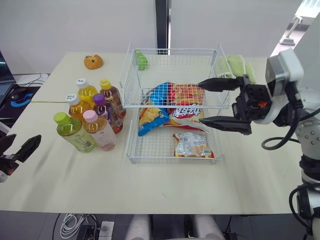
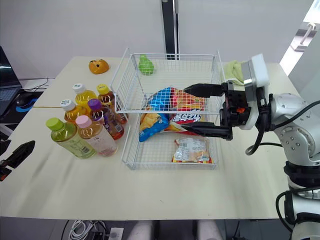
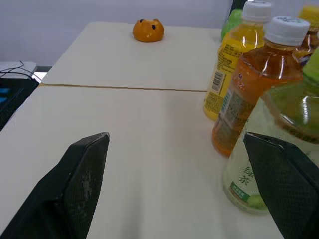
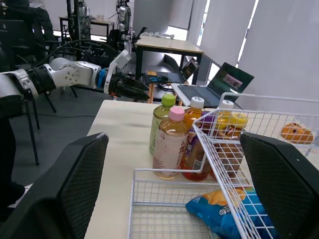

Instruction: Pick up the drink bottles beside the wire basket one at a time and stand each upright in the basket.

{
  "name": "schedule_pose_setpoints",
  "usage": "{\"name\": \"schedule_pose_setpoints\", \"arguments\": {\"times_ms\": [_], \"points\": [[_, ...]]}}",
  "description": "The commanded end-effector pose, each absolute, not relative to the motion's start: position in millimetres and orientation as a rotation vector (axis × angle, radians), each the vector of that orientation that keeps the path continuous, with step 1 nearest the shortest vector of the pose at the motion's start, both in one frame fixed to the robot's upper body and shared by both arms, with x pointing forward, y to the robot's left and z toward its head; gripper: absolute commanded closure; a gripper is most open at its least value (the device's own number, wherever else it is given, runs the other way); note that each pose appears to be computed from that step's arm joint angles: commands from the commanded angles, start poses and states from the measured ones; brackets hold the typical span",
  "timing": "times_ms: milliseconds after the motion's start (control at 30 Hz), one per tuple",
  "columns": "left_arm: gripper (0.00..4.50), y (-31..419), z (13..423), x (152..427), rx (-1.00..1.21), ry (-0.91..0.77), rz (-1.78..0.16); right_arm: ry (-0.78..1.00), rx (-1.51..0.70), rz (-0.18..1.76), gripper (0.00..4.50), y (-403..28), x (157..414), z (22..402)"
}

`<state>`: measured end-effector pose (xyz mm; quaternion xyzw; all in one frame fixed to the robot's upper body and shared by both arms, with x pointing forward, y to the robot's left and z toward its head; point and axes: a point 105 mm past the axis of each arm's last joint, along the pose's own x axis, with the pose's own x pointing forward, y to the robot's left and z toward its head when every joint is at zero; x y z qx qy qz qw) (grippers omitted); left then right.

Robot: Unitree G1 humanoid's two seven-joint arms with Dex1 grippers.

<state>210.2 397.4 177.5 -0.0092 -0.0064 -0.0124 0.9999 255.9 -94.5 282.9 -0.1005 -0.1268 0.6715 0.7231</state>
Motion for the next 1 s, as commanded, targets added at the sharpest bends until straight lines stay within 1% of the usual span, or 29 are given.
{"name": "schedule_pose_setpoints", "arguments": {"times_ms": [33, 100, 167, 267, 467, 667, 800, 900, 967, 1000], "points": [[0.05, 385, 206, 185, 0.043, -0.093, -0.005, -0.337, -0.268, 1.467, 0.0, -97, 249, 289], [0.05, 380, 212, 172, 0.037, -0.113, 0.011, -0.334, -0.266, 1.465, 0.0, -97, 251, 288], [0.05, 365, 213, 161, 0.023, -0.099, -0.022, -0.341, -0.251, 1.465, 0.0, -99, 251, 290], [0.05, 342, 212, 156, 0.007, -0.078, -0.08, -0.347, -0.238, 1.468, 0.0, -101, 252, 293], [0.05, 326, 220, 183, 0.037, -0.117, -0.113, -0.334, -0.259, 1.469, 0.0, -100, 254, 291], [0.05, 321, 217, 220, 0.07, -0.089, -0.121, -0.337, -0.258, 1.462, 0.0, -99, 255, 292], [0.05, 316, 217, 230, 0.073, -0.102, -0.152, -0.339, -0.26, 1.448, 0.0, -100, 257, 293], [0.65, 317, 220, 236, 0.073, -0.118, -0.159, -0.339, -0.265, 1.441, 0.0, -100, 257, 293], [1.24, 315, 219, 239, 0.07, -0.117, -0.173, -0.333, -0.271, 1.434, 0.0, -101, 257, 292], [1.24, 314, 219, 241, 0.076, -0.113, -0.178, -0.328, -0.279, 1.429, 0.0, -101, 257, 291]]}}
